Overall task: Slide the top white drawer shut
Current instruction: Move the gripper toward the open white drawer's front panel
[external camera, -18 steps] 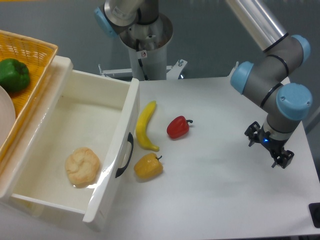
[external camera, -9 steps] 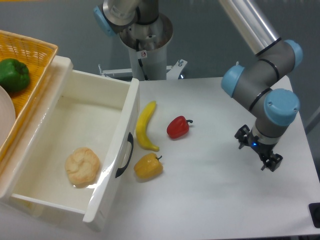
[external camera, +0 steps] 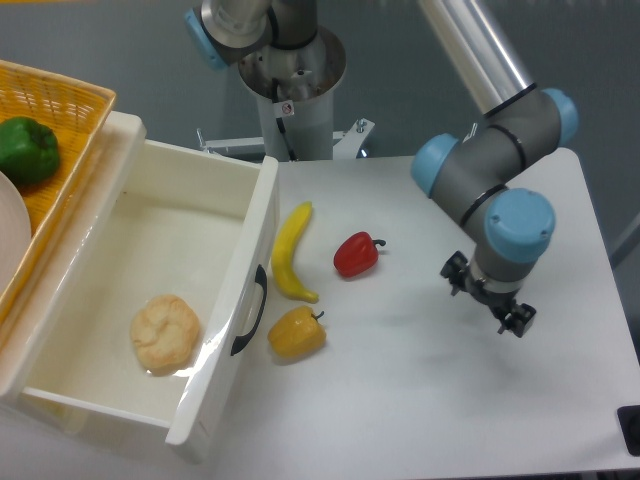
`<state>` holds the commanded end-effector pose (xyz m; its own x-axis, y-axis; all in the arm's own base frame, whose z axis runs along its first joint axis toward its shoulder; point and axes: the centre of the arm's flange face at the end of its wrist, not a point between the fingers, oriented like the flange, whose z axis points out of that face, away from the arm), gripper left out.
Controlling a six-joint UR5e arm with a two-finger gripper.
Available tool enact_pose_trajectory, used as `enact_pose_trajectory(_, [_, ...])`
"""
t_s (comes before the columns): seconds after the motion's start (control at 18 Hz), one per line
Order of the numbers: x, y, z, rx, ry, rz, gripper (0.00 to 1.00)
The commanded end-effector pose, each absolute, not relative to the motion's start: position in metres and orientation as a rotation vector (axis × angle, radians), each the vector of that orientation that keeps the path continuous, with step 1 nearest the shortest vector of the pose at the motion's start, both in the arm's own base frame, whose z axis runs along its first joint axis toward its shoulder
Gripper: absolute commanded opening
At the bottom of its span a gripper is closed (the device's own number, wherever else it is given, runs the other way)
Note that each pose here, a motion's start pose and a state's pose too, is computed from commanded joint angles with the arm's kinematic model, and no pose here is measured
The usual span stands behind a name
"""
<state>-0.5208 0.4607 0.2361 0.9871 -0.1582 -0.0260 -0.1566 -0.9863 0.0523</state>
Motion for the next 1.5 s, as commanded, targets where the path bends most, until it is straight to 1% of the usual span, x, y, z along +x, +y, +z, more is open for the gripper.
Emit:
enact_pose_trajectory(0.17, [-0.506,0.478,0.240,3.131,-0.123,-0.027,0.62])
enact_pose_trajectory(0.22, [-0.504,0.482,0.243,3.160,-0.076,-0.010,0.55])
enact_pose_trajectory(0.28, [-0.498,0.490,0.248,3.188,-0.011,0.002,0.45])
enact_pose_trajectory(0.44, [-0.491,0.500,0.260,3.240,0.222,0.042,0.26])
enact_pose_trajectory(0.5, [-0.488,0.502,0.263,3.253,0.277,0.063,0.22])
enact_pose_trajectory(0.61, [-0.483,0.504,0.264,3.263,0.364,0.111,0.16])
enact_pose_trajectory(0.78, [-0.481,0.507,0.269,3.261,0.482,0.129,0.12])
enact_pose_trajectory(0.89, [-0.475,0.512,0.277,3.270,0.489,0.122,0.09])
enact_pose_trajectory(1.06, [-0.469,0.512,0.291,3.291,0.520,0.152,0.03])
enact_pose_trajectory(1.22, [-0.464,0.510,0.306,3.303,0.526,0.176,0.01])
enact_pose_trajectory(1.5, [-0.470,0.504,0.297,3.282,0.548,0.199,0.00])
